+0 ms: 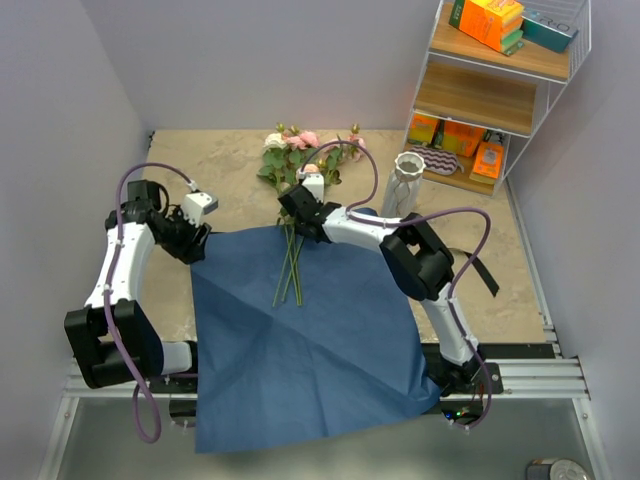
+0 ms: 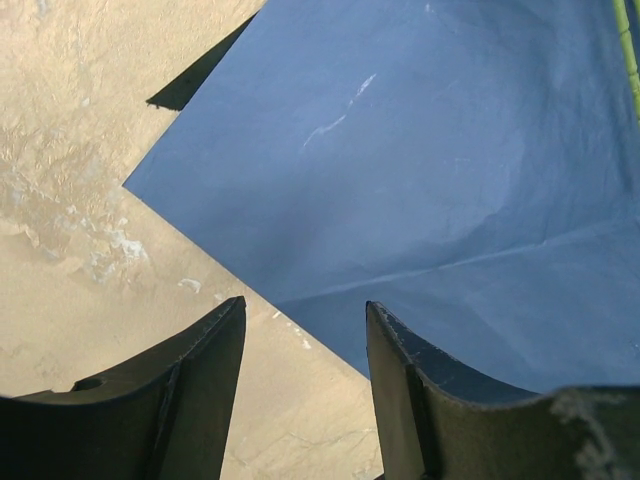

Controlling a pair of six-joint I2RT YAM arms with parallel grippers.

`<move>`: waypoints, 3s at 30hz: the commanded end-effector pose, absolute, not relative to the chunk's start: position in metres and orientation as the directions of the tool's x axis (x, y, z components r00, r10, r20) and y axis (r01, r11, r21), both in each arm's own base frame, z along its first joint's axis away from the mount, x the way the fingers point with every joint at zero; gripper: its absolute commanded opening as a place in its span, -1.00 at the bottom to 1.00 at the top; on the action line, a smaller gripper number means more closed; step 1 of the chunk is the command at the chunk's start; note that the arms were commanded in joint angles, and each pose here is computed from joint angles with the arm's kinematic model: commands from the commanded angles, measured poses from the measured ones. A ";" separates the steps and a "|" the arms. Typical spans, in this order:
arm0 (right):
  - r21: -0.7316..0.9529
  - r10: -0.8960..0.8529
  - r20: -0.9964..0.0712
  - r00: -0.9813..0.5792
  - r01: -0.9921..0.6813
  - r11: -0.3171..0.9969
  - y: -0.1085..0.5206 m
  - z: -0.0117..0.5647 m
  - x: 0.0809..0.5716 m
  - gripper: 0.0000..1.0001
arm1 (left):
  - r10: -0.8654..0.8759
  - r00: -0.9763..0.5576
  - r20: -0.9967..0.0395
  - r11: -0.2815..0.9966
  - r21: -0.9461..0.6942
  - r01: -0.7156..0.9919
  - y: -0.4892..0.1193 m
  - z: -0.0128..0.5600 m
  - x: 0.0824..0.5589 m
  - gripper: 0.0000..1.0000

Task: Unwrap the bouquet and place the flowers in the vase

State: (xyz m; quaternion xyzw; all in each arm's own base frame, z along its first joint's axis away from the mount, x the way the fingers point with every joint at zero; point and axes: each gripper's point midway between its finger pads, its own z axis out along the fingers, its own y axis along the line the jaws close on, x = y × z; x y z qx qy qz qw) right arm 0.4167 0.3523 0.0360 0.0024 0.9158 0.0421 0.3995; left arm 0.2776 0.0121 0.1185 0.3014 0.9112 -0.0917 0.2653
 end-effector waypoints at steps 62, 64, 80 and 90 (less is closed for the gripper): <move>0.190 -0.118 -0.742 0.660 0.376 0.907 0.078 0.555 0.419 -1.00 | 0.442 -0.662 -0.605 0.763 -0.134 0.632 0.019 0.125 0.279 0.04; 0.190 -0.119 -0.744 0.658 0.379 0.906 0.073 0.550 0.424 -1.00 | 0.443 -0.659 -0.607 0.762 -0.133 0.634 0.019 0.127 0.280 0.04; 0.243 -0.078 -0.759 0.646 0.392 0.887 0.059 0.490 0.458 -1.00 | 0.461 -0.653 -0.601 0.759 -0.114 0.640 0.022 0.139 0.275 0.04; 0.216 -0.046 -0.819 0.572 0.383 0.898 0.066 0.441 0.460 -1.00 | 0.455 -0.648 -0.610 0.760 -0.112 0.640 0.023 0.141 0.273 0.04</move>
